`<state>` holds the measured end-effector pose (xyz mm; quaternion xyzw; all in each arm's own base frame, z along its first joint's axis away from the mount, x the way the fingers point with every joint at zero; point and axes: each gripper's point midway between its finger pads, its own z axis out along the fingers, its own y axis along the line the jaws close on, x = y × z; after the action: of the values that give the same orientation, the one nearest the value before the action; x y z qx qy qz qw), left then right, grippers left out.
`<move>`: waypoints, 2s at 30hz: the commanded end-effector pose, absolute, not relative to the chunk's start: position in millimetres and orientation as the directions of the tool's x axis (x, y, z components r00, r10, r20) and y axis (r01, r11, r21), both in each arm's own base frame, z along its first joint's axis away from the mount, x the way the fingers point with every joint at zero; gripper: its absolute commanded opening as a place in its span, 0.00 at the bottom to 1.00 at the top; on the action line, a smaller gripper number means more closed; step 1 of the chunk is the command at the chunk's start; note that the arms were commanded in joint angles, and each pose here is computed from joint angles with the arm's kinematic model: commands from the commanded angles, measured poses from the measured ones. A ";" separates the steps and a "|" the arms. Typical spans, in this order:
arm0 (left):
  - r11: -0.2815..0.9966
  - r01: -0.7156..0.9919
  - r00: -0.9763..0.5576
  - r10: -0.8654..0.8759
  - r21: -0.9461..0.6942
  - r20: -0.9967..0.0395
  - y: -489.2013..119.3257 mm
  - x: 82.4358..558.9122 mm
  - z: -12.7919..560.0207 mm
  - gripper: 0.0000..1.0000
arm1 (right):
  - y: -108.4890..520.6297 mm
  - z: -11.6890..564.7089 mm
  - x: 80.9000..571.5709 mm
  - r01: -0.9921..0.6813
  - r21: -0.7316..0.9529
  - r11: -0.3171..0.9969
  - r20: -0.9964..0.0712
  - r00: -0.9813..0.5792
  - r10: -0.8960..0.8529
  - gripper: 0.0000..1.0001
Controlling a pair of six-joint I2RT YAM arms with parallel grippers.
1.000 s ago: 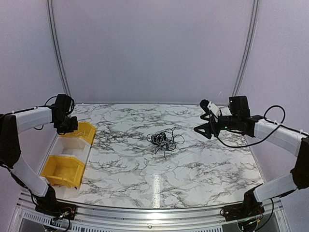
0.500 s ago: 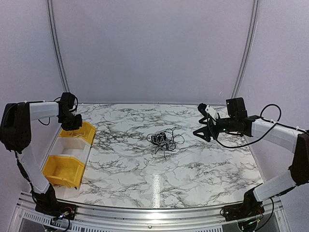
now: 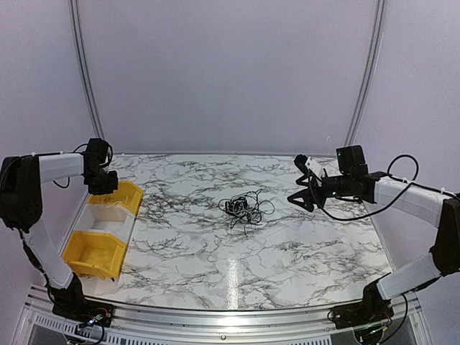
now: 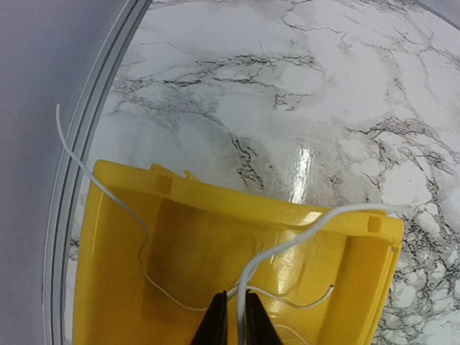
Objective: Untangle the cables
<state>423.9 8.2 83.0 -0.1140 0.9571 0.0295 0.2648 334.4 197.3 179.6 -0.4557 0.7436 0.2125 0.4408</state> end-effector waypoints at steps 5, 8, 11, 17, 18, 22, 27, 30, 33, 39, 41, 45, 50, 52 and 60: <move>0.955 -0.291 -0.776 -0.200 0.058 -0.598 29.0 405.4 122.2 0.38 | 198.6 196.2 337.6 -0.866 -0.119 0.485 -0.859 -0.155 -0.487 0.81; 0.957 -0.289 -0.754 -0.209 0.029 -0.622 25.7 403.6 135.2 0.44 | 198.6 195.9 337.7 -0.867 -0.118 0.485 -0.859 -0.156 -0.488 0.81; 0.956 -0.295 -0.738 -0.229 -0.002 -0.635 23.2 395.9 143.2 0.48 | 198.6 195.6 337.4 -0.867 -0.117 0.485 -0.859 -0.157 -0.488 0.80; 0.954 -0.297 -0.788 -0.263 -0.030 -0.557 16.3 368.0 123.2 0.50 | 198.3 192.4 338.8 -0.866 -0.116 0.486 -0.855 -0.162 -0.493 0.81; 0.956 -0.293 -0.797 -0.259 -0.027 -0.546 15.5 365.7 118.4 0.50 | 198.4 191.8 339.3 -0.866 -0.115 0.486 -0.854 -0.163 -0.494 0.81; 0.956 -0.294 -0.825 -0.252 0.003 -0.505 17.6 363.6 100.8 0.41 | 198.8 189.0 339.3 -0.869 -0.108 0.483 -0.851 -0.170 -0.497 0.81; 0.952 -0.304 -0.834 -0.250 0.031 -0.491 21.4 366.8 95.6 0.19 | 199.0 190.4 338.7 -0.869 -0.113 0.482 -0.851 -0.165 -0.498 0.80; 0.952 -0.302 -0.830 -0.240 0.044 -0.503 23.6 373.3 100.3 0.02 | 198.8 191.5 338.6 -0.869 -0.117 0.482 -0.852 -0.162 -0.498 0.80; 0.948 -0.308 -0.820 -0.217 0.087 -0.530 31.0 385.9 107.2 0.00 | 199.3 191.5 338.4 -0.870 -0.116 0.479 -0.852 -0.161 -0.498 0.80; 0.940 -0.313 -0.773 -0.168 0.137 -0.612 40.9 421.6 119.3 0.00 | 199.9 190.6 336.7 -0.875 -0.113 0.471 -0.851 -0.159 -0.500 0.80; 0.942 -0.306 -0.786 -0.169 0.137 -0.595 40.1 423.9 109.4 0.00 | 199.8 190.6 336.5 -0.875 -0.115 0.469 -0.850 -0.158 -0.502 0.80; 0.957 -0.262 -0.816 -0.151 0.124 -0.558 32.1 417.7 86.5 0.00 | 199.4 190.4 336.0 -0.876 -0.116 0.469 -0.849 -0.157 -0.504 0.79; 0.959 -0.262 -0.803 -0.153 0.110 -0.576 31.0 416.0 94.9 0.00 | 199.3 192.3 335.8 -0.876 -0.122 0.467 -0.850 -0.151 -0.505 0.79; 0.959 -0.262 -0.799 -0.152 0.109 -0.581 30.9 417.9 96.0 0.00 | 199.6 192.2 335.4 -0.877 -0.120 0.466 -0.850 -0.151 -0.504 0.79; 0.953 -0.287 -0.786 -0.173 0.102 -0.594 30.0 420.4 108.6 0.18 | 201.5 191.6 334.6 -0.880 -0.109 0.462 -0.852 -0.157 -0.499 0.79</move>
<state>416.5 28.4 85.3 -0.1122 0.9505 0.0891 0.2758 330.6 196.4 174.3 -0.4651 0.7440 0.2108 0.4310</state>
